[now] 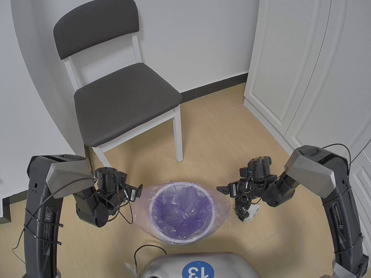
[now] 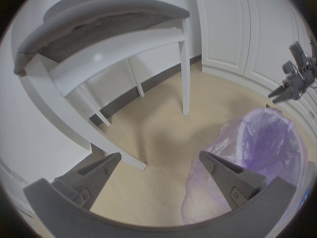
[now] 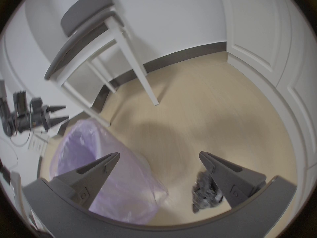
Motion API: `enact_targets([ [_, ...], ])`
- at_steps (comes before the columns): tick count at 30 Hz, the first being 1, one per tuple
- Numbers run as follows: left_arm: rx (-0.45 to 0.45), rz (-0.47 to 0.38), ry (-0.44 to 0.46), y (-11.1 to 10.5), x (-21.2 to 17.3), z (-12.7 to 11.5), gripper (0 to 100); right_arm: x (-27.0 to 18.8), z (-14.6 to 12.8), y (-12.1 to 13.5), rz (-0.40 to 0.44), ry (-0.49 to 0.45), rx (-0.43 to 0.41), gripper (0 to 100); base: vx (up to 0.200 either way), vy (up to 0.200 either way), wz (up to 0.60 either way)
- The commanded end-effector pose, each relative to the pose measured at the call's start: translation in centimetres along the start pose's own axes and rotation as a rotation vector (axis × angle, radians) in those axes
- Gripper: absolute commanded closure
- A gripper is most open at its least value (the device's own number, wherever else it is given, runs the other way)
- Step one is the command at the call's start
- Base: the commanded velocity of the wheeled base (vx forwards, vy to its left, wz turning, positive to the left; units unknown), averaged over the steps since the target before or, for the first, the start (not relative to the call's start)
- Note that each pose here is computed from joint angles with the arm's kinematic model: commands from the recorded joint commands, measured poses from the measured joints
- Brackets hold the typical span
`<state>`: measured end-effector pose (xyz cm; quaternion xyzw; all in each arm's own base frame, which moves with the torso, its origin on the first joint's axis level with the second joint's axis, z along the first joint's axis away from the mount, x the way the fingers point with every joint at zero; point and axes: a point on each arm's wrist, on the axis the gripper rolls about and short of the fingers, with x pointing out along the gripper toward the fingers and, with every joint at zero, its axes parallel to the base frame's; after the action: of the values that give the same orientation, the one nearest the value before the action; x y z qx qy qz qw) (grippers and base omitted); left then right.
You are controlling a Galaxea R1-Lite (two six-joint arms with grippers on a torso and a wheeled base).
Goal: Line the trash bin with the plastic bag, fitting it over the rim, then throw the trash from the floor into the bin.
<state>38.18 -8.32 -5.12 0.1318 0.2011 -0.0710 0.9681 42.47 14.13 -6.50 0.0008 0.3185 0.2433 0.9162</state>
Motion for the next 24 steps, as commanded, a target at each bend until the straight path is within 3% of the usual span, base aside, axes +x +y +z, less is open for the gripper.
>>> enact_targets([
  [1,-0.063,0.005,0.012,0.0,-1.7,-2.2,0,-3.9,-0.1,-0.9,0.026,0.051,-0.078,0,0.000,0.000,0.00],
  [9,-0.118,-0.012,-0.036,-0.5,-2.1,-3.6,0,-3.4,-0.2,0.1,0.057,0.124,-0.133,0,0.000,0.000,0.00],
  [14,-0.126,-0.017,-0.005,-0.6,-2.8,-4.1,0,-2.9,0.8,0.1,0.071,0.211,-0.169,0,0.000,0.000,0.00],
  [21,-0.173,-0.018,0.016,-0.5,-3.4,-4.3,0,-1.7,3.5,-0.5,0.034,0.168,-0.222,0,0.000,0.000,0.00],
  [24,-0.175,-0.013,0.031,-0.5,-3.3,-4.8,0,-0.9,3.6,-0.8,0.029,0.228,-0.289,0,0.000,0.000,0.00],
])
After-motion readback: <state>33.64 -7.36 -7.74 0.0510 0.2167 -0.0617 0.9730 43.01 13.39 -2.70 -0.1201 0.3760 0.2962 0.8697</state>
